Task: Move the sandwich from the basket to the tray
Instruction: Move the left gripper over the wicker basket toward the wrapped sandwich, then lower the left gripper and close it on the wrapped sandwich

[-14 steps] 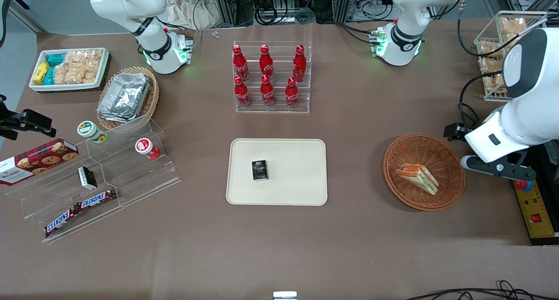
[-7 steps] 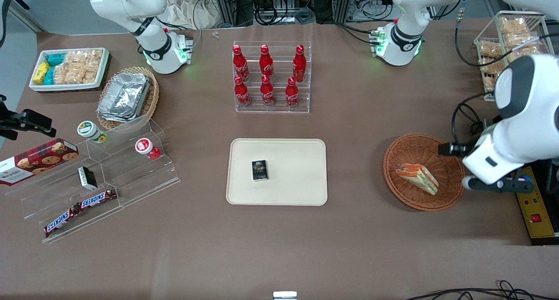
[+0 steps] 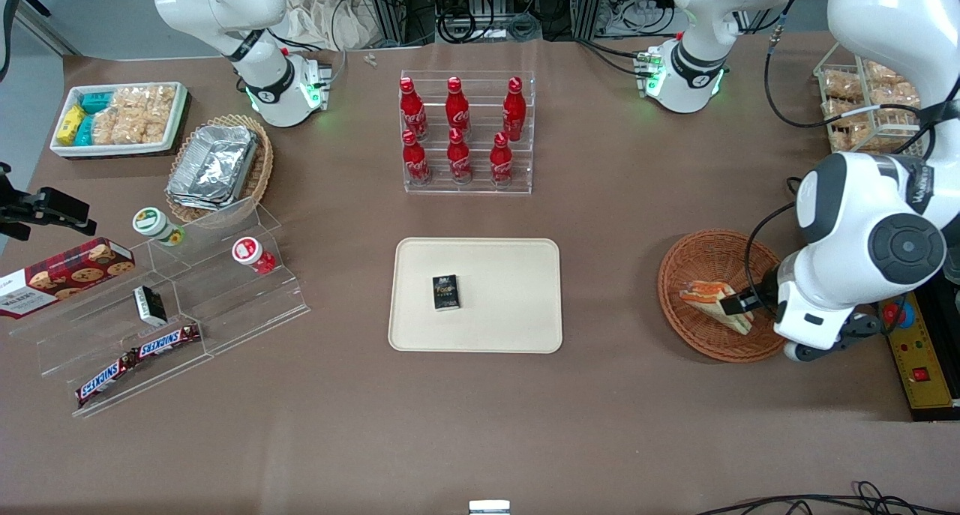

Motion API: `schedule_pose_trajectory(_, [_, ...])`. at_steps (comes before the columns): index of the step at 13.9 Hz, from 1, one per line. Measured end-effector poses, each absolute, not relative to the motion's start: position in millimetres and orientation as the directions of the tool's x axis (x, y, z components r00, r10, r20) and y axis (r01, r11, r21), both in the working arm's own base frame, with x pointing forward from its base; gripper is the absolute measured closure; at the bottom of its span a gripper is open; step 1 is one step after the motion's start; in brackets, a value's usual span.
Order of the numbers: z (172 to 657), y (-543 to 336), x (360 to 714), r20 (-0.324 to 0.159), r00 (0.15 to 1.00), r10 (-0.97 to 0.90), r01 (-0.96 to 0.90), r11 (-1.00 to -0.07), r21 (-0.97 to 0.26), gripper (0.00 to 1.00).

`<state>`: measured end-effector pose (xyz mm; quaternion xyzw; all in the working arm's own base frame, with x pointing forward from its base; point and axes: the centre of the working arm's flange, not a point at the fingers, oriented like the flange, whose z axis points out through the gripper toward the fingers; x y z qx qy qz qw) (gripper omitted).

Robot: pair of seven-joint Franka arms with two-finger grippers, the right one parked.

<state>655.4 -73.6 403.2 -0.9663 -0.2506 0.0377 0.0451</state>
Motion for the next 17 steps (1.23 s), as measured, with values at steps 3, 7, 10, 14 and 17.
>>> schedule_pose_trajectory(3, [368, -74, 658, -0.003, 0.658, 0.753, 0.75, -0.655, -0.093, 0.0])
schedule_pose_trajectory(7, [314, -71, 659, 0.015, 0.421, 0.907, 0.905, -0.419, -0.075, 0.0])
schedule_pose_trajectory(10, [299, -58, 659, 0.019, 0.354, 0.935, 0.931, -0.351, -0.095, 0.0])
schedule_pose_trajectory(14, [279, -47, 649, 0.017, 0.331, 0.944, 0.935, -0.326, -0.139, 0.0])
schedule_pose_trajectory(17, [271, -46, 643, 0.014, 0.329, 0.944, 0.933, -0.323, -0.158, 0.0])
